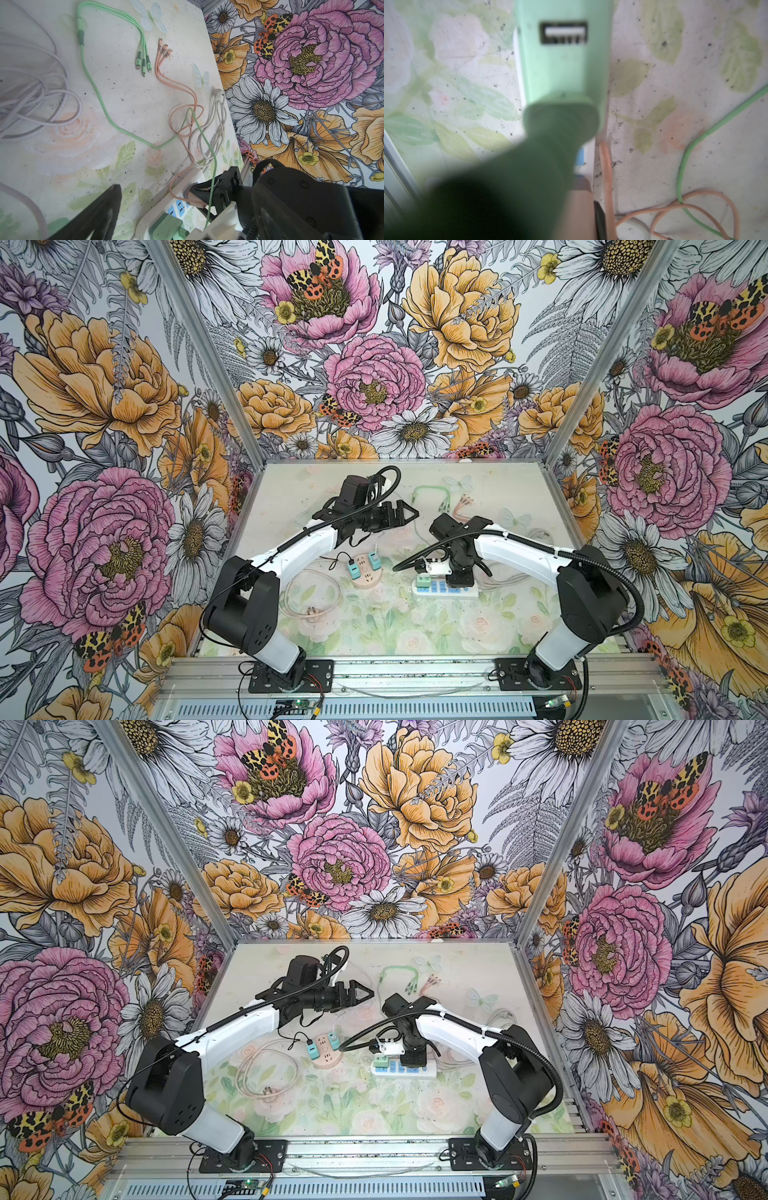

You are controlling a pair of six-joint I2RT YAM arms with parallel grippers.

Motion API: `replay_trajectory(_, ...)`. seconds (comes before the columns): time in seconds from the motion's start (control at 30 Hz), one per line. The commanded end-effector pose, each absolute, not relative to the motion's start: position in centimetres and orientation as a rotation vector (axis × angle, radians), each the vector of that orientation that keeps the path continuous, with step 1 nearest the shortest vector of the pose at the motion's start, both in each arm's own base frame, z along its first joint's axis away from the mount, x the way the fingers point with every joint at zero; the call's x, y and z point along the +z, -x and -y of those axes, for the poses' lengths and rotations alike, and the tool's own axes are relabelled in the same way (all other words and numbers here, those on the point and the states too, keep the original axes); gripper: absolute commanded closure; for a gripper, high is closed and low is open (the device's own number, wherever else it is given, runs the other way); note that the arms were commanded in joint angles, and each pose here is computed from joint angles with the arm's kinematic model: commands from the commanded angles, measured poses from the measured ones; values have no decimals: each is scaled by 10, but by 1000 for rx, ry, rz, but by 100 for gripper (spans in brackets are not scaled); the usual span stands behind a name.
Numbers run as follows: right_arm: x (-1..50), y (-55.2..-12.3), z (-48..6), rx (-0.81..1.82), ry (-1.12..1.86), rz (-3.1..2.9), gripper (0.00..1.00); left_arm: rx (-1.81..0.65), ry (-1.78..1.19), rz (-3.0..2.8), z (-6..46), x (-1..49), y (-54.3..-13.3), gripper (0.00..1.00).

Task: Insert plugs into power strip
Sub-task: Insert the plug into the socket.

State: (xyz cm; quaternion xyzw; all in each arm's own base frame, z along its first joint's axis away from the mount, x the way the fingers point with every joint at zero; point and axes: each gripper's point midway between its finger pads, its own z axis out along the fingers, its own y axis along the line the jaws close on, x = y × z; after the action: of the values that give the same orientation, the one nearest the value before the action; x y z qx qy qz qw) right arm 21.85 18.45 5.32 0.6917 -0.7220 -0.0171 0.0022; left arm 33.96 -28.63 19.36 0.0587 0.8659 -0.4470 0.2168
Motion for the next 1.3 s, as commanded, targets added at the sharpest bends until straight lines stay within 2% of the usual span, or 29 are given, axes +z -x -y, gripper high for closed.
replay_trajectory(0.0,-4,-185,-146,55,-2039,2091,100,-1242,-189,-2349,290,217,-337,1)
replay_trajectory(0.33,-5,-181,-140,76,-2017,2156,99,-1252,-229,-2345,303,226,-334,1)
replay_trajectory(0.43,-2,-184,-143,72,-2015,2228,79,-1238,-235,-2348,305,229,-331,1)
replay_trajectory(0.47,3,-188,-148,60,-2017,2288,63,-1233,-239,-2350,305,229,-330,1)
replay_trajectory(0.5,7,-191,-152,47,-2028,2330,59,-1227,-238,-2353,305,230,-329,1)
replay_trajectory(0.7,52,-210,-166,47,-2134,2540,58,-1192,-249,-2346,307,240,-323,1)
replay_trajectory(0.83,74,-213,-166,76,-2164,2627,52,-1174,-262,-2340,309,248,-319,1)
replay_trajectory(0.9,80,-208,-166,60,-2167,2664,1,-1153,-268,-2348,309,249,-318,1)
replay_trajectory(1.1,95,-195,-166,35,-2177,2757,1,-1076,-243,-2380,297,247,-326,1)
replay_trajectory(1.27,123,-208,-151,136,-2174,2911,1,-1044,-238,-2368,289,258,-330,1)
